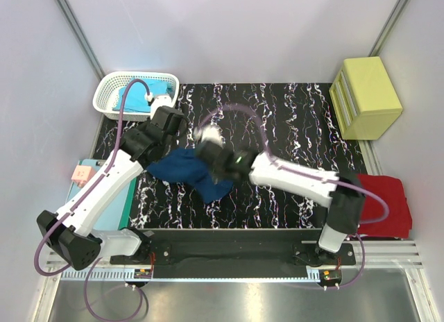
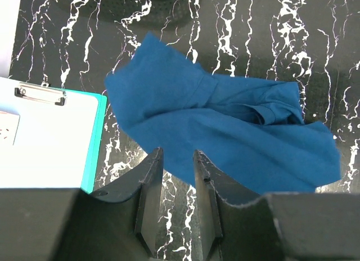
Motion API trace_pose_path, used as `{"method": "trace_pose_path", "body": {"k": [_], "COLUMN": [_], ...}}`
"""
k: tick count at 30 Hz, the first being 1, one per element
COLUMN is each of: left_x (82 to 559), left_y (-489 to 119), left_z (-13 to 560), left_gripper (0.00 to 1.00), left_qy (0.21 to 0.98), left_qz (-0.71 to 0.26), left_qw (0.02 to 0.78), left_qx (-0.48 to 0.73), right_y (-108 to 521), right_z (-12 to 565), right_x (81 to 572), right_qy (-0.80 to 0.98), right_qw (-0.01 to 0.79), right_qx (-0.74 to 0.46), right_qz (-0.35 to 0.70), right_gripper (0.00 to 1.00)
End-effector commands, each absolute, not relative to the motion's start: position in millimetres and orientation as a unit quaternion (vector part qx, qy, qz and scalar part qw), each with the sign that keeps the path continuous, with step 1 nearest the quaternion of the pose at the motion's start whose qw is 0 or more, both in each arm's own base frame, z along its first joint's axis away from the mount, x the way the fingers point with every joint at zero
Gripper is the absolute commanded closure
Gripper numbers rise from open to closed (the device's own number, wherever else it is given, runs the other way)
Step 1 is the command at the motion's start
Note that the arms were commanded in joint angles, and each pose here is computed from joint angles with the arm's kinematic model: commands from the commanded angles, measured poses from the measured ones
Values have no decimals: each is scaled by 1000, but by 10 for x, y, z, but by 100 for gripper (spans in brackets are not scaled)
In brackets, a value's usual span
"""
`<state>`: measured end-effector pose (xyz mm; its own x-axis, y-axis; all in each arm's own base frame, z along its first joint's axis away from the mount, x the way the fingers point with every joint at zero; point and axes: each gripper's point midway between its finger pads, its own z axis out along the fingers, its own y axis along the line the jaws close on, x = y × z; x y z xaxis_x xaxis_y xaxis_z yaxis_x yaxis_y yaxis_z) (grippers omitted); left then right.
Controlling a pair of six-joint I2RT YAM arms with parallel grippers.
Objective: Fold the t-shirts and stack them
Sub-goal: Flatten out the tshirt
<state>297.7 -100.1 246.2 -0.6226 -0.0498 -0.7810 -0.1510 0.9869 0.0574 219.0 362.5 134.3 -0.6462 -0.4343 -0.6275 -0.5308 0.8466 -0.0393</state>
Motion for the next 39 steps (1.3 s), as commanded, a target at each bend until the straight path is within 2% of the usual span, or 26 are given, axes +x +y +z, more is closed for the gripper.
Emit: {"method": "trace_pose_path", "body": {"k": [1,3,6,9,16,20,25,27,30,38,39], "left_x": [3050,3056,3075,3093,3147,3162,3155,3146,3136,3107,3102], "left_y": [-1006,-1023,-1037,-1067,-1230,-1514,-1763,-1835,-1871,-1815,-1815], "left_z": [2749,2756,2756,2746,2613,2453,2279,2251,2256,2256,2244], "left_gripper": [67,67,67,67,67,68,70,70,70,70,70], "left_qy": [877,878,878,880,889,901,909,909,909,908,908], "left_qz": [38,36,37,35,10,-48,-65,-64,-65,-57,-56], "left_qw": [472,471,471,469,456,431,412,411,412,416,414], "left_qx": [-80,-76,-71,-62,-44,-26,-3,7,14,19,19], "right_y": [2917,2559,2181,1962,1854,1939,2185,2263,2074,1763,1665], "right_z": [3344,4094,4744,5048,5081,4980,4966,5181,5726,6732,6903], "right_x": [3150,3392,3576,3606,3614,3575,3427,3306,3062,2620,2548], "right_qy": [839,798,757,733,730,743,749,724,670,580,555], "right_qw": [529,598,652,677,681,666,660,689,738,813,827], "right_qx": [-108,-52,9,53,63,53,7,-4,24,36,66], "right_qz": [68,51,29,24,12,38,52,44,73,43,61], "right_gripper": [100,100,100,100,100,100,100,100,100,100,100]}}
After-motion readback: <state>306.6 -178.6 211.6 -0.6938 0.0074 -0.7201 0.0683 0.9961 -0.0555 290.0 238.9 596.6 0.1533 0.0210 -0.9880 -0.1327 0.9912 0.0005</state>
